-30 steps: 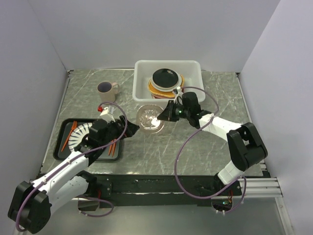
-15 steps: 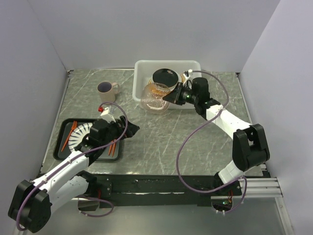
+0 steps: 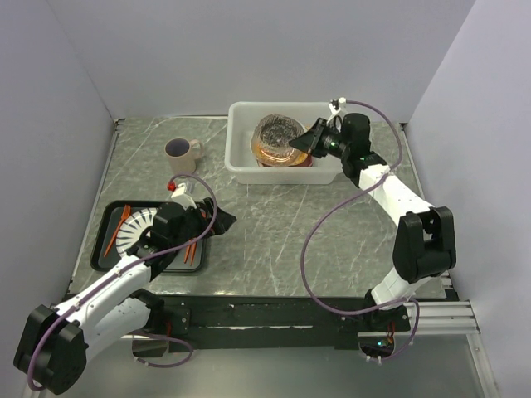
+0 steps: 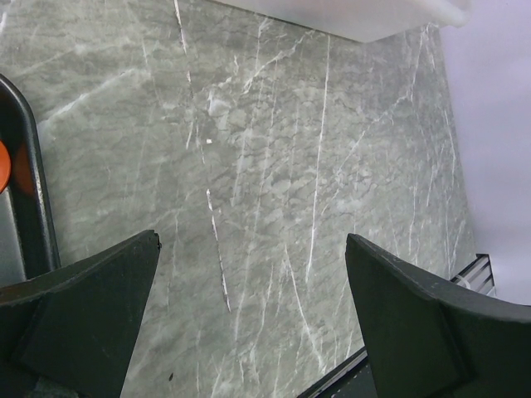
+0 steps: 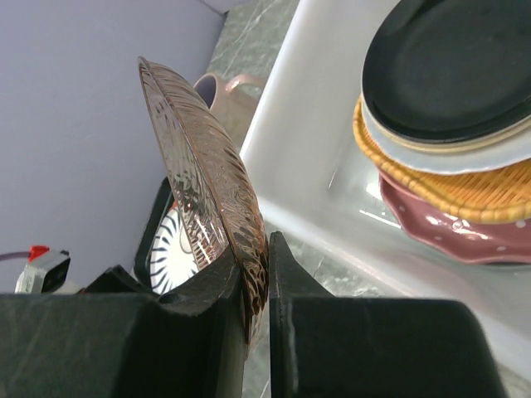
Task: Place the plates into the plastic bin on the countertop
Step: Place the plate in the plastic bin, then reset both arms
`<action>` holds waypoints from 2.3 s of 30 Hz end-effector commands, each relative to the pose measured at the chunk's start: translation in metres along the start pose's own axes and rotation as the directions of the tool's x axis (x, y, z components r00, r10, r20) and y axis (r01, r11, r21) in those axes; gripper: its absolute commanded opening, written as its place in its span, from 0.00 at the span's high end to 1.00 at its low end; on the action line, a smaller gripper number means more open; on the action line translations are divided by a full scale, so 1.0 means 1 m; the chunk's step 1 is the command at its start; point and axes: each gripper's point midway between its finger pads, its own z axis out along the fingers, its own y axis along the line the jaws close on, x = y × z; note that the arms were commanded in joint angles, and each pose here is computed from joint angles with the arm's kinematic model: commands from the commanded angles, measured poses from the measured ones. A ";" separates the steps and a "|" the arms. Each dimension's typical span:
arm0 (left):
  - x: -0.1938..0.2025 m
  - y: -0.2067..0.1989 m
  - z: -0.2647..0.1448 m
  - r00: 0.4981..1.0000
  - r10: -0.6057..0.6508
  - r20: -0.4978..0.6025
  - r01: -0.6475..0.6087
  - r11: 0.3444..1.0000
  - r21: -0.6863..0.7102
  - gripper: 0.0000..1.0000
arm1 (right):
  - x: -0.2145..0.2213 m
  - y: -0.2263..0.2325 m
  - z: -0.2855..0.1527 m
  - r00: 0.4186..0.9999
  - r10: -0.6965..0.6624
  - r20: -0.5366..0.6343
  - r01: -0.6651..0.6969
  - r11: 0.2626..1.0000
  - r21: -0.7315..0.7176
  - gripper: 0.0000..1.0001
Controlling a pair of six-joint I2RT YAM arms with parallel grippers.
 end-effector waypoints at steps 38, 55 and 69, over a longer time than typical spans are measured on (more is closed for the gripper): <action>-0.013 -0.005 -0.002 0.999 0.033 0.023 -0.033 0.999 -0.003 0.01 | -0.069 -0.094 0.086 0.989 0.137 0.045 -0.141 0.986 0.091 1.00; -0.013 -0.006 -0.003 0.999 0.043 0.022 -0.043 0.999 -0.002 0.01 | -0.066 -0.121 0.095 0.985 0.166 0.035 -0.170 0.965 0.202 0.55; -0.014 -0.015 -0.008 0.999 0.035 0.037 -0.037 0.998 0.049 0.01 | -0.080 -0.103 0.050 0.993 0.056 0.103 -0.084 0.952 0.295 0.17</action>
